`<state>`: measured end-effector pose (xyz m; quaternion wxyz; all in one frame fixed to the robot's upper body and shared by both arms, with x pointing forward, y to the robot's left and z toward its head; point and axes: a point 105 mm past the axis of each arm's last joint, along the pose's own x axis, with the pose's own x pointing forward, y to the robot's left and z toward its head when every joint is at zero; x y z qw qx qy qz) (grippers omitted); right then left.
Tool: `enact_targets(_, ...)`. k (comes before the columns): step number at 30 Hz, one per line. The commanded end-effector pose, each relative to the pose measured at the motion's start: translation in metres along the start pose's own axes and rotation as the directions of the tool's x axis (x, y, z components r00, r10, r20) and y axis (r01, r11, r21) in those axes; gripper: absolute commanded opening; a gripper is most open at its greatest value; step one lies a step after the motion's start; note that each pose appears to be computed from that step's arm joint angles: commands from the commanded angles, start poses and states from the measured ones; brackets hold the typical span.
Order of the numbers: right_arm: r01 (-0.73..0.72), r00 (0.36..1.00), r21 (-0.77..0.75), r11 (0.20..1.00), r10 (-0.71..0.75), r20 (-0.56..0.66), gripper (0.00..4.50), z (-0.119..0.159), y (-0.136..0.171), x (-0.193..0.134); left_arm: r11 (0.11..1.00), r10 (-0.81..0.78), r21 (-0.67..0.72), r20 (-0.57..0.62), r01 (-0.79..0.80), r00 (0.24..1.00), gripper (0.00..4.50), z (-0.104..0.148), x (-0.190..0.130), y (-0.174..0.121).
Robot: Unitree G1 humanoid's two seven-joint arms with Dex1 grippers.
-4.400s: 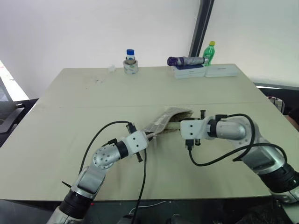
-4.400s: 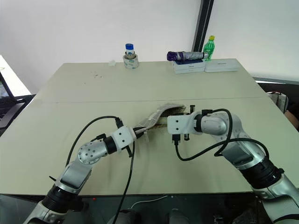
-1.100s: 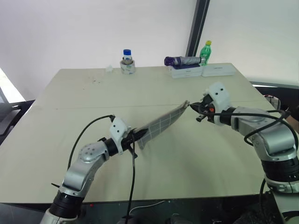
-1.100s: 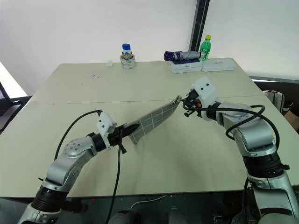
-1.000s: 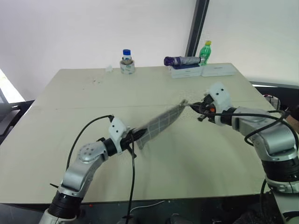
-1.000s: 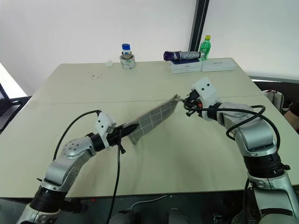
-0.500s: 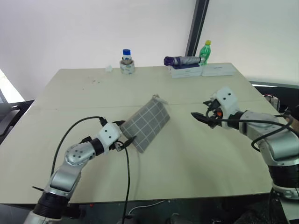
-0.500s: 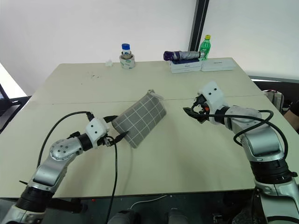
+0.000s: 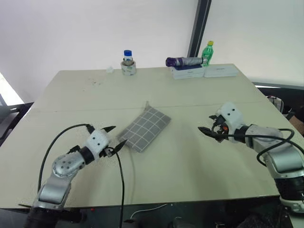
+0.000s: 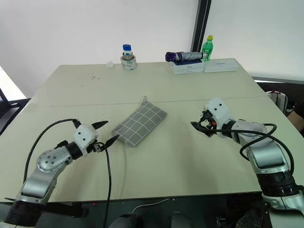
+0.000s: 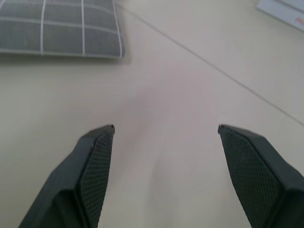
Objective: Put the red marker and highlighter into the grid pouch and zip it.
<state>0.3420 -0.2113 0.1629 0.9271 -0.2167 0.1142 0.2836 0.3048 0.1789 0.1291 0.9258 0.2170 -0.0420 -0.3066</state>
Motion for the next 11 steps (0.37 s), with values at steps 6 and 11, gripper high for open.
enact_targets(6, -0.054, 0.988, 0.016, 0.998, 0.051, 0.145, 3.61, 0.009, -0.006, -0.026, 0.986, 0.112, -0.111, -0.103, -0.123, 0.988, 3.65, -0.008, -0.054, 0.020)
enact_targets(11, -0.087, 0.983, 0.048, 0.995, 0.078, 0.166, 3.61, 0.004, -0.004, -0.031, 0.958, 0.177, -0.196, -0.166, -0.209, 0.970, 3.65, -0.015, -0.076, 0.029)
